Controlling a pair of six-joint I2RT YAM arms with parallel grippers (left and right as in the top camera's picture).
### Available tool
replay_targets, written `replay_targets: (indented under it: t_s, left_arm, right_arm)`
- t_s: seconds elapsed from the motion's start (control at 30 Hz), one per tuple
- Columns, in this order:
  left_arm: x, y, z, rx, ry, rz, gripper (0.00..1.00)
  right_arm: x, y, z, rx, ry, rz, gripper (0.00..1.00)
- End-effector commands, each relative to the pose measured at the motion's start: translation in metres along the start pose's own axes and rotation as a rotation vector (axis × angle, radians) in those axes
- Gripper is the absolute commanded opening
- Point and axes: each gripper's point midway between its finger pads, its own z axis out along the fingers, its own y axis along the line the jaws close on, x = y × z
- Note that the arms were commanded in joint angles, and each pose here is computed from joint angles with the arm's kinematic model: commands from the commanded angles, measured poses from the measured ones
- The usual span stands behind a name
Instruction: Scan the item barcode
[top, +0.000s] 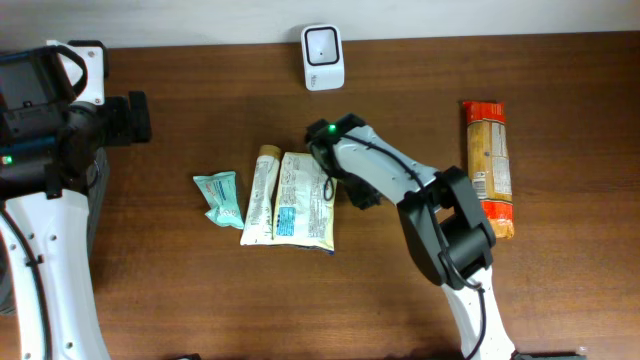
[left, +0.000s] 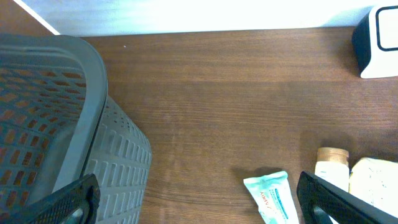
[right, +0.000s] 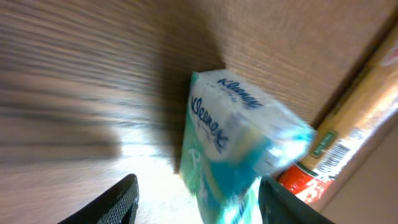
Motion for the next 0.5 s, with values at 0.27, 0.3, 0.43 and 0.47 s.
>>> replay_targets:
  t_s: [0.27,0.3,0.43,0.47]
  left_arm:
    - [-0.003,0.000,-0.004,0.004,-0.014,0.012,0.99]
    - [-0.003,0.000,-0.004,0.004,-0.014,0.012,0.99]
    - [-0.003,0.000,-0.004,0.004,-0.014,0.012,0.99]
    - [-0.003,0.000,-0.004,0.004,-0.014,0.012,0.99]
  right_arm:
    - [-0.030,-0.016,-0.061,-0.121,-0.147,0.198,0.55]
    - [-0.034,-0.024,-0.067,-0.175,-0.158,0.209,0.55]
    - [-0.044,-0.066,-0.085,-0.598,-0.235,0.178,0.52]
    - [-0.041,-0.070,-0.083,-0.691,-0.234,0.145,0.52]
